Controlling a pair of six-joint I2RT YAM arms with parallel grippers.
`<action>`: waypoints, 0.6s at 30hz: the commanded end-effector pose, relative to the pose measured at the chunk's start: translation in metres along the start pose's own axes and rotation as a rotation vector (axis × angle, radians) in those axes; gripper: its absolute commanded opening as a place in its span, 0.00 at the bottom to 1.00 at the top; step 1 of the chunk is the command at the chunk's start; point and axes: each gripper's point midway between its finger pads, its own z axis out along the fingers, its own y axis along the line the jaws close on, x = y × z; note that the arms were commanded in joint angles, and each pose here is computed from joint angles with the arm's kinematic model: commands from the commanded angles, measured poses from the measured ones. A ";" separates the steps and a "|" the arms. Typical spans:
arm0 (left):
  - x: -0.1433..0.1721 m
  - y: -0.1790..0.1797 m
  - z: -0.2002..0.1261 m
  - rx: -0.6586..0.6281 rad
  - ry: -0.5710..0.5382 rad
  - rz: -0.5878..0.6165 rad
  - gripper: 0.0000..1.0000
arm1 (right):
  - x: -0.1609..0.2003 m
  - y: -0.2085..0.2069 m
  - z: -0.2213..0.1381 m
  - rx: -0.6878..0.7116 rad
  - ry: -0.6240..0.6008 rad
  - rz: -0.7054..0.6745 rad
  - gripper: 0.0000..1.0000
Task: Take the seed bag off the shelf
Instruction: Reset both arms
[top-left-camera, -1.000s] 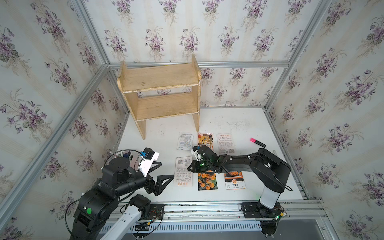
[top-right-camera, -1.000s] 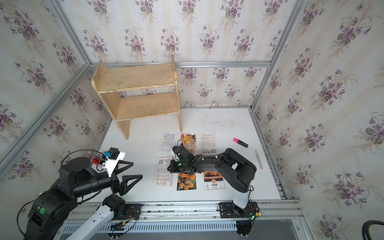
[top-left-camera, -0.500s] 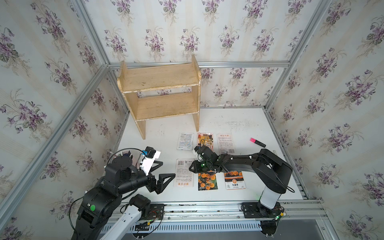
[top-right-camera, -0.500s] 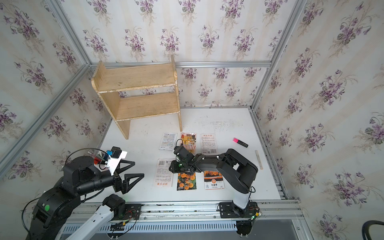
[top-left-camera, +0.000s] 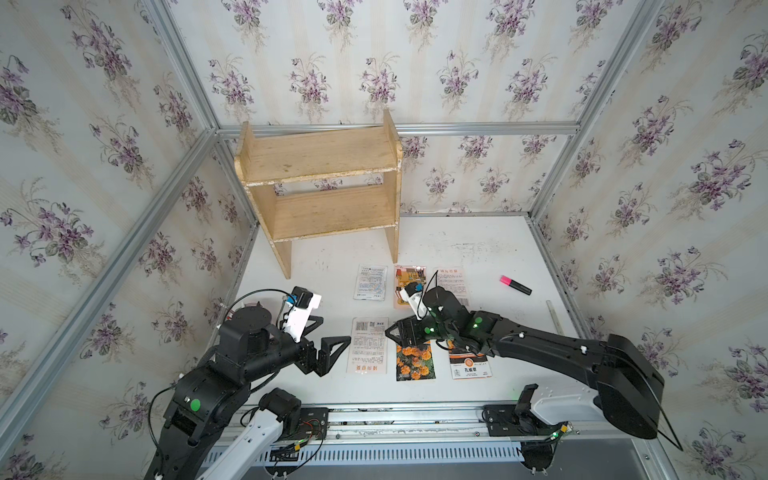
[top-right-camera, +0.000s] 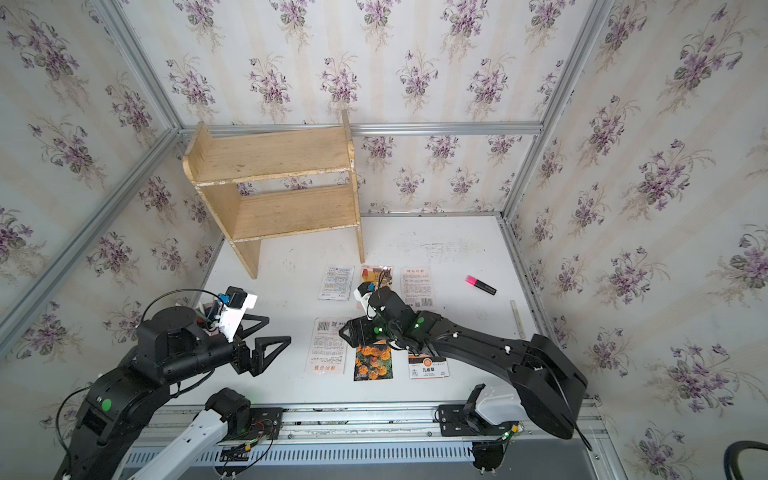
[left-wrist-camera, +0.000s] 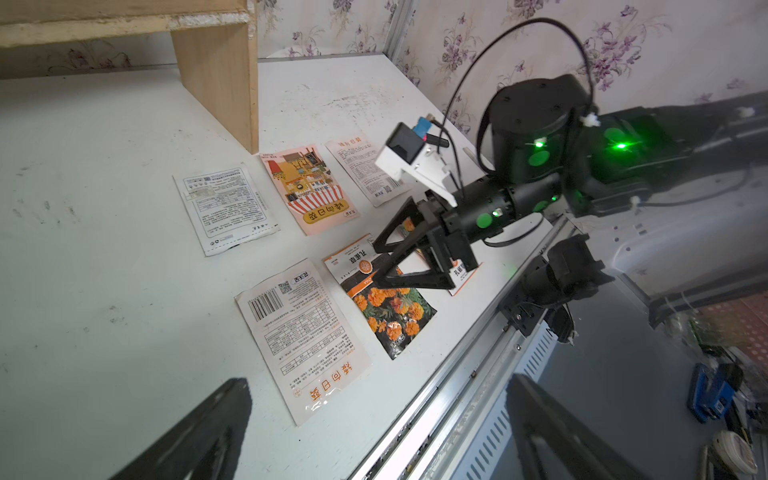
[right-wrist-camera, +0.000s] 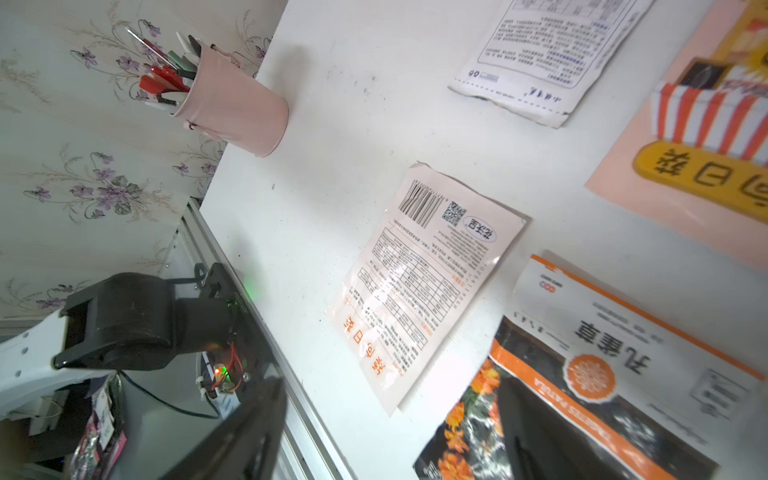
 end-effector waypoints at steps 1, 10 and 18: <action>-0.015 0.015 0.003 -0.083 -0.055 -0.007 1.00 | 0.007 -0.013 -0.018 0.073 -0.003 -0.062 1.00; -0.036 0.036 0.018 -0.184 -0.088 -0.013 1.00 | -0.021 -0.048 -0.079 0.314 -0.217 -0.127 1.00; -0.047 0.059 0.032 -0.291 -0.105 -0.004 1.00 | -0.061 -0.096 -0.136 0.490 -0.473 -0.099 1.00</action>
